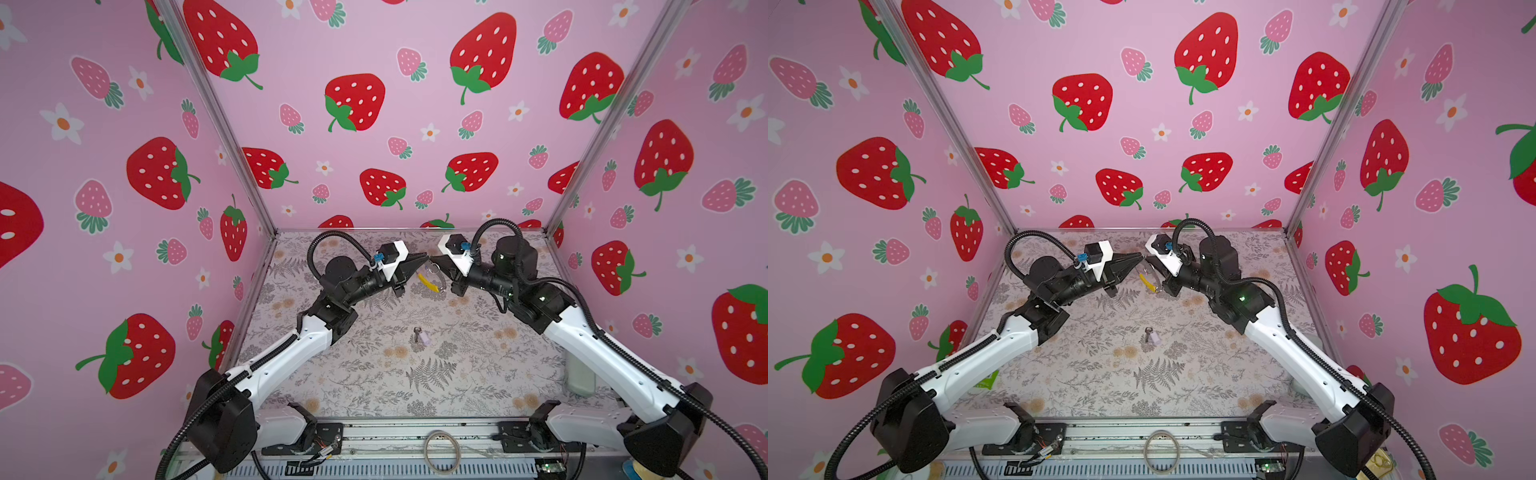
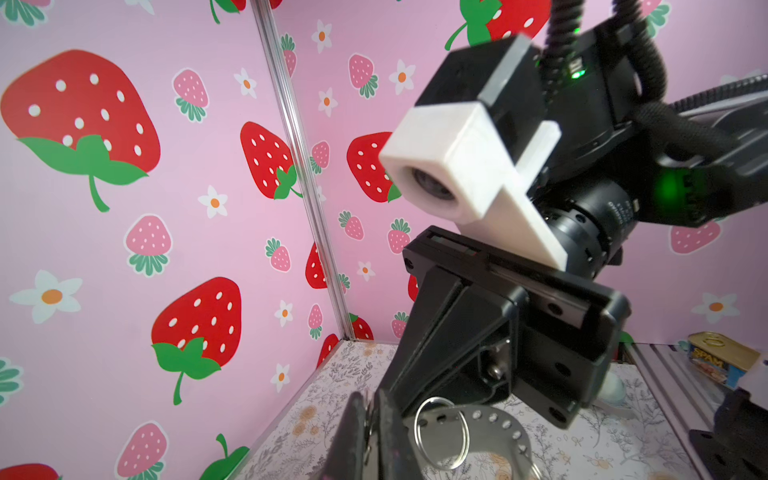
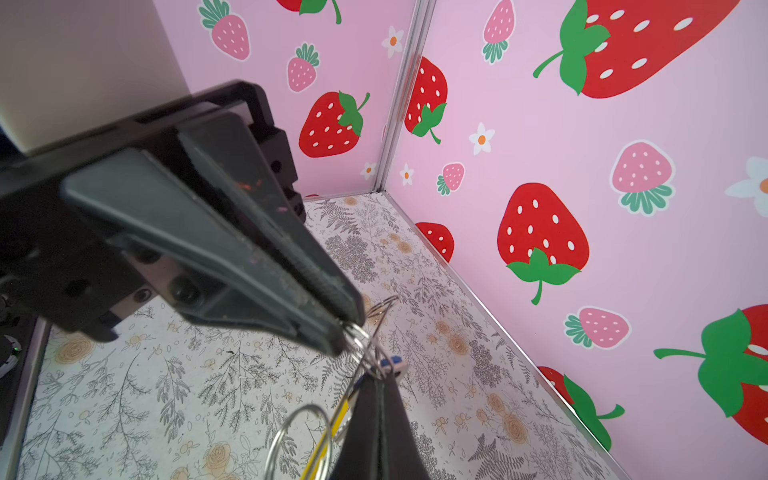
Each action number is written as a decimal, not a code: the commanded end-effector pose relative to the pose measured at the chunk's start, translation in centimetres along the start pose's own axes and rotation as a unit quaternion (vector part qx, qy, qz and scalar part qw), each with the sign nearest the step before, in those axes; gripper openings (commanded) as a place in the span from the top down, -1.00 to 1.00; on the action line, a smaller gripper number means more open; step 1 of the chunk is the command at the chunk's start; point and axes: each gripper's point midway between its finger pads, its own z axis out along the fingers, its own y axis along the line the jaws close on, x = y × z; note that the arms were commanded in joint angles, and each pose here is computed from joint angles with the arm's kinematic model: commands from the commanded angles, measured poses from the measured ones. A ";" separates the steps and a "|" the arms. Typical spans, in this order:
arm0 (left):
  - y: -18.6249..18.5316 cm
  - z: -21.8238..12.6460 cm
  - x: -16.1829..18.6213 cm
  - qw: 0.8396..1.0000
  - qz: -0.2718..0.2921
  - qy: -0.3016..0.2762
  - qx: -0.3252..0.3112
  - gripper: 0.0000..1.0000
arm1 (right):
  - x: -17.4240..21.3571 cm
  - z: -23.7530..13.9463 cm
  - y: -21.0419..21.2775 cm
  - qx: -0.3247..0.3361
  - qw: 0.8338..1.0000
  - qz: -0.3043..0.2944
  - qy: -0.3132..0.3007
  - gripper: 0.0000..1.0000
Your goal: Put the keys on the keyring
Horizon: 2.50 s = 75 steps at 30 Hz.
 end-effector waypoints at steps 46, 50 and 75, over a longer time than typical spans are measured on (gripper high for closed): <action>0.3 1.3 0.0 0.992 -0.036 0.095 0.074 0.52 | 0.0 -0.4 -0.3 0.019 0.998 -0.057 0.013 1.00; 0.3 1.4 -0.1 0.992 -0.036 0.096 0.079 0.59 | 0.1 -0.3 -0.3 0.020 0.998 -0.059 0.016 1.00; 2.1 1.8 -1.3 0.997 -0.060 0.029 0.025 1.00 | 0.3 -0.1 0.1 0.025 0.999 -0.043 0.003 0.99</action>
